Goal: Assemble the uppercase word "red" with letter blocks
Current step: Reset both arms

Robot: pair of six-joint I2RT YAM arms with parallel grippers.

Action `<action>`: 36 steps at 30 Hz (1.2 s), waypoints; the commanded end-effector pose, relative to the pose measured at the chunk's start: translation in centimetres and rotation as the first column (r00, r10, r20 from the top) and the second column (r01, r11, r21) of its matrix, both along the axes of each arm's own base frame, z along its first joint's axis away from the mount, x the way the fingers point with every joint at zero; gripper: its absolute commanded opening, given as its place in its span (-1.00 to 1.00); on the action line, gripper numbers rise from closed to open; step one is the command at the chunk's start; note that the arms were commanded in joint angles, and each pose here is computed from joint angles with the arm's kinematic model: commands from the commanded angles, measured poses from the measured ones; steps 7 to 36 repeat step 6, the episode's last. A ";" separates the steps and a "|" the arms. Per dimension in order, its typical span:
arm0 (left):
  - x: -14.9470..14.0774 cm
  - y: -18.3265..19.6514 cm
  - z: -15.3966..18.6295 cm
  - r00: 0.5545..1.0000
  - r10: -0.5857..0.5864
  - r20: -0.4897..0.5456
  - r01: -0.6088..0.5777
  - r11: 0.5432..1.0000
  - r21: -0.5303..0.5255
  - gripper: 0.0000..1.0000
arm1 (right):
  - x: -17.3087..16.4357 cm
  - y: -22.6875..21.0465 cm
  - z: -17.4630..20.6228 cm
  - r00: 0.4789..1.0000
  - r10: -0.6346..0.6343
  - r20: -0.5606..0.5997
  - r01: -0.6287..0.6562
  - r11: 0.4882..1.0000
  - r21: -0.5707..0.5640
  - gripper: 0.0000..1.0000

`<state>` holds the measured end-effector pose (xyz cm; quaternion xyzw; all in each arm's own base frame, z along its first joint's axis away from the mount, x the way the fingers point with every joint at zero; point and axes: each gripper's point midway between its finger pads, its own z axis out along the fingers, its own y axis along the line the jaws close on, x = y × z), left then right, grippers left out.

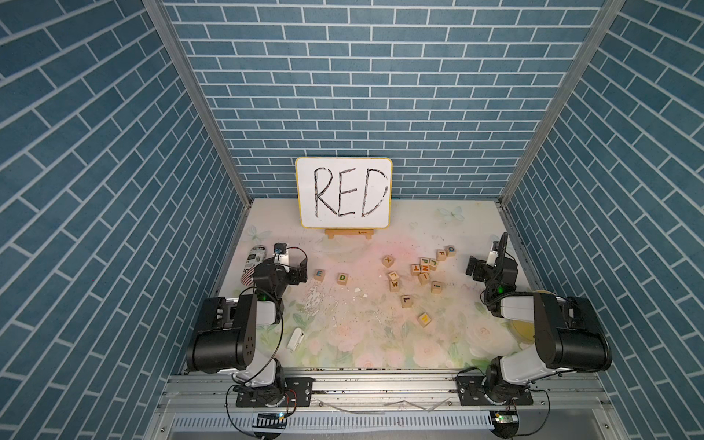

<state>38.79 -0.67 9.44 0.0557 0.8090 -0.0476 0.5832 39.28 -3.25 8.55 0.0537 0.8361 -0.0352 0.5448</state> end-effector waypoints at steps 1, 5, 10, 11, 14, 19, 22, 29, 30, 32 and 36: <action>0.3 -0.3 0.3 1.000 -0.014 0.007 0.014 1.000 0.006 0.99 | 0.1 0.4 0.1 1.000 0.022 0.015 -0.021 1.000 -0.013 0.98; 0.6 -0.3 0.1 1.000 0.018 -0.016 -0.017 0.999 0.046 0.99 | 0.1 0.3 0.2 1.000 0.020 0.019 -0.020 1.000 -0.013 0.98; 0.7 -0.4 0.0 0.999 0.028 -0.023 -0.026 0.998 0.065 0.99 | 0.1 0.4 0.1 1.000 0.022 0.016 -0.022 1.000 -0.013 0.98; 0.7 -0.4 0.0 0.999 0.028 -0.023 -0.026 0.998 0.065 0.99 | 0.1 0.4 0.1 1.000 0.022 0.016 -0.022 1.000 -0.013 0.98; 0.7 -0.4 0.0 0.999 0.028 -0.023 -0.026 0.998 0.065 0.99 | 0.1 0.4 0.1 1.000 0.022 0.016 -0.022 1.000 -0.013 0.98; 0.7 -0.4 0.0 0.999 0.028 -0.023 -0.026 0.998 0.065 0.99 | 0.1 0.4 0.1 1.000 0.022 0.016 -0.022 1.000 -0.013 0.98; 0.7 -0.4 0.0 0.999 0.028 -0.023 -0.026 0.998 0.065 0.99 | 0.1 0.4 0.1 1.000 0.022 0.016 -0.022 1.000 -0.013 0.98; 0.7 -0.4 0.0 0.999 0.028 -0.023 -0.026 0.998 0.065 0.99 | 0.1 0.4 0.1 1.000 0.022 0.016 -0.022 1.000 -0.013 0.98; 0.7 -0.4 0.0 0.999 0.028 -0.023 -0.026 0.998 0.065 0.99 | 0.1 0.4 0.1 1.000 0.022 0.016 -0.022 1.000 -0.013 0.98; 0.7 -0.4 0.0 0.999 0.028 -0.023 -0.026 0.998 0.065 0.99 | 0.1 0.4 0.1 1.000 0.022 0.016 -0.022 1.000 -0.013 0.98; 0.7 -0.4 0.0 0.999 0.028 -0.023 -0.026 0.998 0.065 0.99 | 0.1 0.4 0.1 1.000 0.022 0.016 -0.022 1.000 -0.013 0.98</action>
